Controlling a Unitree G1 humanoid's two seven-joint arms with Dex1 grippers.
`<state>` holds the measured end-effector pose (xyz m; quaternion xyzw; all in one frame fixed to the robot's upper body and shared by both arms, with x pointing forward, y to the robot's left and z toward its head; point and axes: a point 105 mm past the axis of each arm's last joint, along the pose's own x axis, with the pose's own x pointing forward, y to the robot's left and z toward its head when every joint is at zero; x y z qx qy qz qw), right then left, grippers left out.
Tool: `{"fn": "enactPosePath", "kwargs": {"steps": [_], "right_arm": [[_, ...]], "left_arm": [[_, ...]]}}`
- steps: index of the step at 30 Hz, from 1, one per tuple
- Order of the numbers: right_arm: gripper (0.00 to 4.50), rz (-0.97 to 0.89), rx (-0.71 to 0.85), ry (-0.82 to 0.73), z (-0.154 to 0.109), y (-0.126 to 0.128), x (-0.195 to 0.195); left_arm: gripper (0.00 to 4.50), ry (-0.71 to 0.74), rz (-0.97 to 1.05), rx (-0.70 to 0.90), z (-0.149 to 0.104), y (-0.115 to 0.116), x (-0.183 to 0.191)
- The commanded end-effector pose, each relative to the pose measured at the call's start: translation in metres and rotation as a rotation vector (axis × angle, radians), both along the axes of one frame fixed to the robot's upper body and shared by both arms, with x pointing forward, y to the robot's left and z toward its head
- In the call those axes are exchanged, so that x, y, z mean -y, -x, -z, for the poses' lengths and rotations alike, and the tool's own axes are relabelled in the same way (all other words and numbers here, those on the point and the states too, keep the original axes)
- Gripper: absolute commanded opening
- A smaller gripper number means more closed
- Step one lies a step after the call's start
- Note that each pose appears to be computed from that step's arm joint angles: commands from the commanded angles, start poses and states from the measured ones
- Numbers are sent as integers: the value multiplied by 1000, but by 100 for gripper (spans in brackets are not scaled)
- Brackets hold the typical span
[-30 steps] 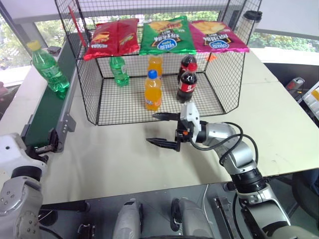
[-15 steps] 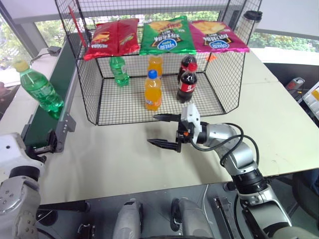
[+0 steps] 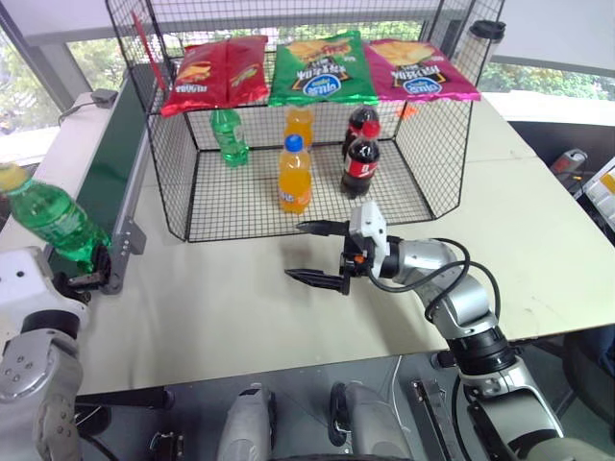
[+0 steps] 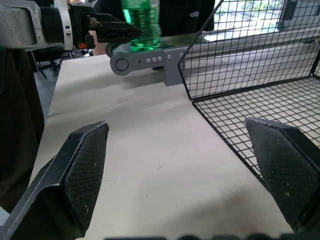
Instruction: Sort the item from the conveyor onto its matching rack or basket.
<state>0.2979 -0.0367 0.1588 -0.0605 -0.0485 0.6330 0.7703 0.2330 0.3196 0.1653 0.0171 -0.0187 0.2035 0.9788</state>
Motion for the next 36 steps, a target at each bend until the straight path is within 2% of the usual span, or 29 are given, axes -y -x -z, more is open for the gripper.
{"fn": "enactPosePath", "kwargs": {"steps": [1, 4, 6, 9, 16, 23, 31, 36], "right_arm": [[450, -10, 39, -15, -11, 4, -1], [450, -7, 40, -16, -11, 3, -1], [450, -4, 42, -16, -12, 2, -2], [450, 2, 44, -15, -12, 1, -2], [450, 5, 43, -11, -11, 0, 0], [450, -2, 41, -11, -10, 1, -1], [450, 48, 59, -26, -15, -5, -2], [450, 150, 80, -3, -12, -22, 2]], "left_arm": [[446, -52, -30, 51, -17, 1, -3], [446, -43, -17, 51, -16, -2, 0], [393, -38, 15, 44, -13, -3, 5], [278, -29, 46, 47, -12, -2, 10], [276, -34, 56, 109, -28, 0, 12], [276, -111, 18, 203, -64, -4, 10], [276, -108, 326, 193, -77, -21, 72], [276, -104, 499, 185, -77, -41, 110]]}}
